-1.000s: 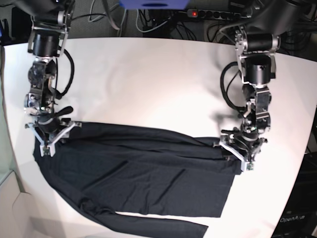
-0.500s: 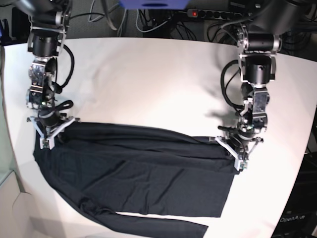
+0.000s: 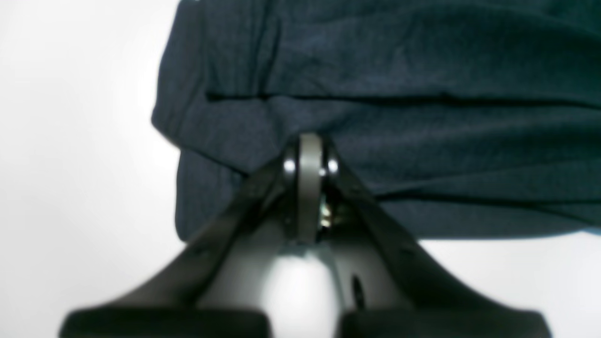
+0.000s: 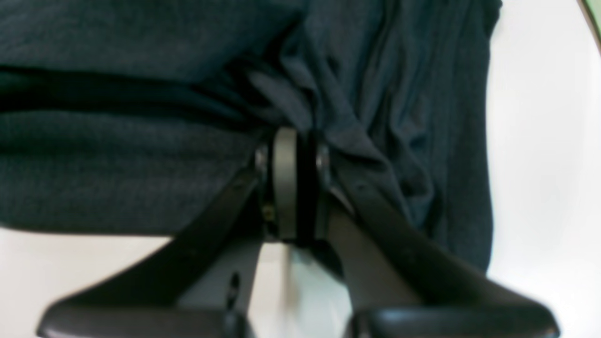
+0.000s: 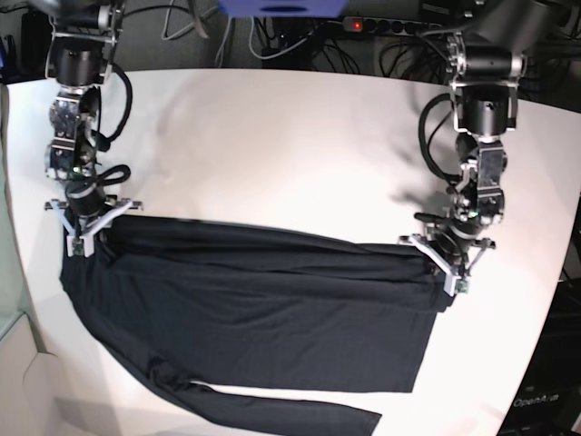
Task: Fold the T-shirt properly
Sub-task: 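Drag the folded hem edge toward the collar with both grippers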
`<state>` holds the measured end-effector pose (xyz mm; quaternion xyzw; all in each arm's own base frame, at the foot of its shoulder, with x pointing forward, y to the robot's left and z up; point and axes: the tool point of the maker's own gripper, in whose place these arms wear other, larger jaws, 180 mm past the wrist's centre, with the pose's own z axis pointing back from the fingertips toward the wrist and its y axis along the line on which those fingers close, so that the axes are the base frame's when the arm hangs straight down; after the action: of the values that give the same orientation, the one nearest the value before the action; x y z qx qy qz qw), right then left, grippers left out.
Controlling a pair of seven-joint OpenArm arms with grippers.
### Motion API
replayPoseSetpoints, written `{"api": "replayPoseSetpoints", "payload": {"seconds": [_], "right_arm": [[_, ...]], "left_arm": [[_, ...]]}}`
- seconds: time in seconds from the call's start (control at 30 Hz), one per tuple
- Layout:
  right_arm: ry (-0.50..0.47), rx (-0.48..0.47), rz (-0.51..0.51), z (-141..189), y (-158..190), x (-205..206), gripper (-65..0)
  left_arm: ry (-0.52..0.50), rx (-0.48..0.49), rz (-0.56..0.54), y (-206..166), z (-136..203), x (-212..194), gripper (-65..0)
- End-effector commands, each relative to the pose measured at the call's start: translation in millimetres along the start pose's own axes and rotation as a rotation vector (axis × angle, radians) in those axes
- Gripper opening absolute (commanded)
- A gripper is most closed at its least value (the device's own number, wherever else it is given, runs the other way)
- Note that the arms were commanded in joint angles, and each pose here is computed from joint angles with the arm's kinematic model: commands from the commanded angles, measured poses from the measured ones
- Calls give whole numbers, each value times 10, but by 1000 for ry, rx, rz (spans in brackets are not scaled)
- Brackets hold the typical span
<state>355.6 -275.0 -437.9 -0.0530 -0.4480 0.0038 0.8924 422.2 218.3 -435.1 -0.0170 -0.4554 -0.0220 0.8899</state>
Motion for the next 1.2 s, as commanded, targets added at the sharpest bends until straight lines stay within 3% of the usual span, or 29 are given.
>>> {"api": "replayPoseSetpoints", "payload": {"seconds": [0.0,0.27,0.4,0.53,0.8,1.17], "right_arm": [[186,-8,29,77,-47,-480,-643],[194,5,66,383,46,-722,-643],[186,19,80,543,137,-784,-643],[192,32,82,669,224,-878,-643],[218,44,104,972,279,-1087,-643],[204,72,105,1364,377,-1411,-643]], "left_arm": [[129,52,-34,230,81,-334,-650],[177,60,-62,302,254,-658,-650],[151,51,-101,254,446,-680,-650],[208,40,-140,178,670,-877,-650],[220,9,-209,46,1151,-1127,-650],[269,99,-206,418,1686,-1405,-650]]}}
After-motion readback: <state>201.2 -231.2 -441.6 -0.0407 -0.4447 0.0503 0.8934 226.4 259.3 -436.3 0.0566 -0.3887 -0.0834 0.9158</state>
